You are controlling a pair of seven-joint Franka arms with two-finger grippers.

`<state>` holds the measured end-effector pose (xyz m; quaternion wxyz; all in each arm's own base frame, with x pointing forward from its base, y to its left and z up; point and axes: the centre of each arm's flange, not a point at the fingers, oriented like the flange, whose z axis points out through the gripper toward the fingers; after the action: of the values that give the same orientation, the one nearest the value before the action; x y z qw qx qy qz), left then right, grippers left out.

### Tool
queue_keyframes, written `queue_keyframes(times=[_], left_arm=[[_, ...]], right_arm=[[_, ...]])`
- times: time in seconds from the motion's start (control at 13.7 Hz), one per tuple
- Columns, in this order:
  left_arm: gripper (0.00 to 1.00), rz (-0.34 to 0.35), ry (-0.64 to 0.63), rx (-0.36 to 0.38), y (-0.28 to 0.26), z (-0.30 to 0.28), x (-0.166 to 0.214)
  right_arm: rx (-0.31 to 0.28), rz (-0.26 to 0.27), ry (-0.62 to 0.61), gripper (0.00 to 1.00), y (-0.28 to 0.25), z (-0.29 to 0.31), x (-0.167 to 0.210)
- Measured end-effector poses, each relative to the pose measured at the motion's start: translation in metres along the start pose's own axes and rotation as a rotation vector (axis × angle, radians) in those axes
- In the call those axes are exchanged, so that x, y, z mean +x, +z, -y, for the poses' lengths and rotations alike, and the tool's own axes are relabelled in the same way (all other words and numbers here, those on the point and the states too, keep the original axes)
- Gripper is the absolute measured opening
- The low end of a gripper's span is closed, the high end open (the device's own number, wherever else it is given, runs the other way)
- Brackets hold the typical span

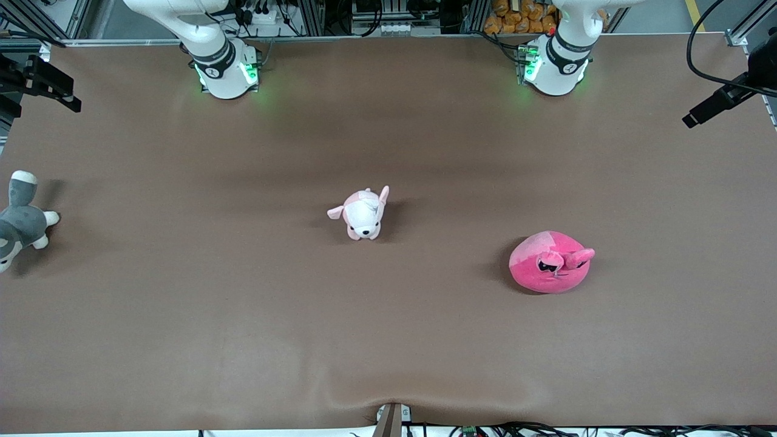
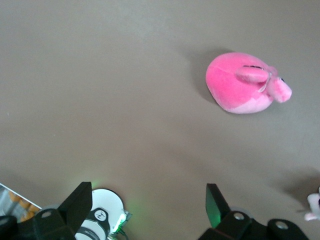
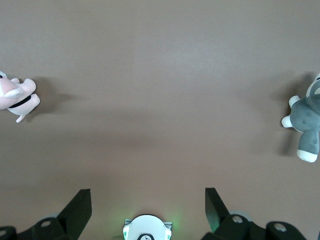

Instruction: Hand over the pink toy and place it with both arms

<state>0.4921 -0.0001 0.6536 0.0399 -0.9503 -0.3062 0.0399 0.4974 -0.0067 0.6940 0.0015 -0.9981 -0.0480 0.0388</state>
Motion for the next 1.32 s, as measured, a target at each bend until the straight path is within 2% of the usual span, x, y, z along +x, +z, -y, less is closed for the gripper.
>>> queue_keyframes(times=[0.22,0.44,0.95,1.1,1.32], left_arm=[[1.0,0.008,-0.146,0.005,0.011,-0.007,0.009],[1.0,0.008,-0.361,0.001,0.025,-0.02,0.021],[1.0,0.134,-0.75,-0.045,0.046,-0.056,0.036],[1.0,0.15,-0.807,-0.038,0.052,-0.063,0.043],[1.0,0.169,-0.829,-0.015,0.068,-0.07,0.054]], right_arm=[[0.0,0.0,0.0,1.0,0.0,0.0,0.0],[0.0,0.0,0.0,1.0,0.0,0.0,0.0],[0.0,0.001,0.001,1.0,0.0,0.0,0.0],[0.0,0.001,0.001,1.0,0.0,0.0,0.0],[0.0,0.001,0.001,1.0,0.0,0.0,0.0]])
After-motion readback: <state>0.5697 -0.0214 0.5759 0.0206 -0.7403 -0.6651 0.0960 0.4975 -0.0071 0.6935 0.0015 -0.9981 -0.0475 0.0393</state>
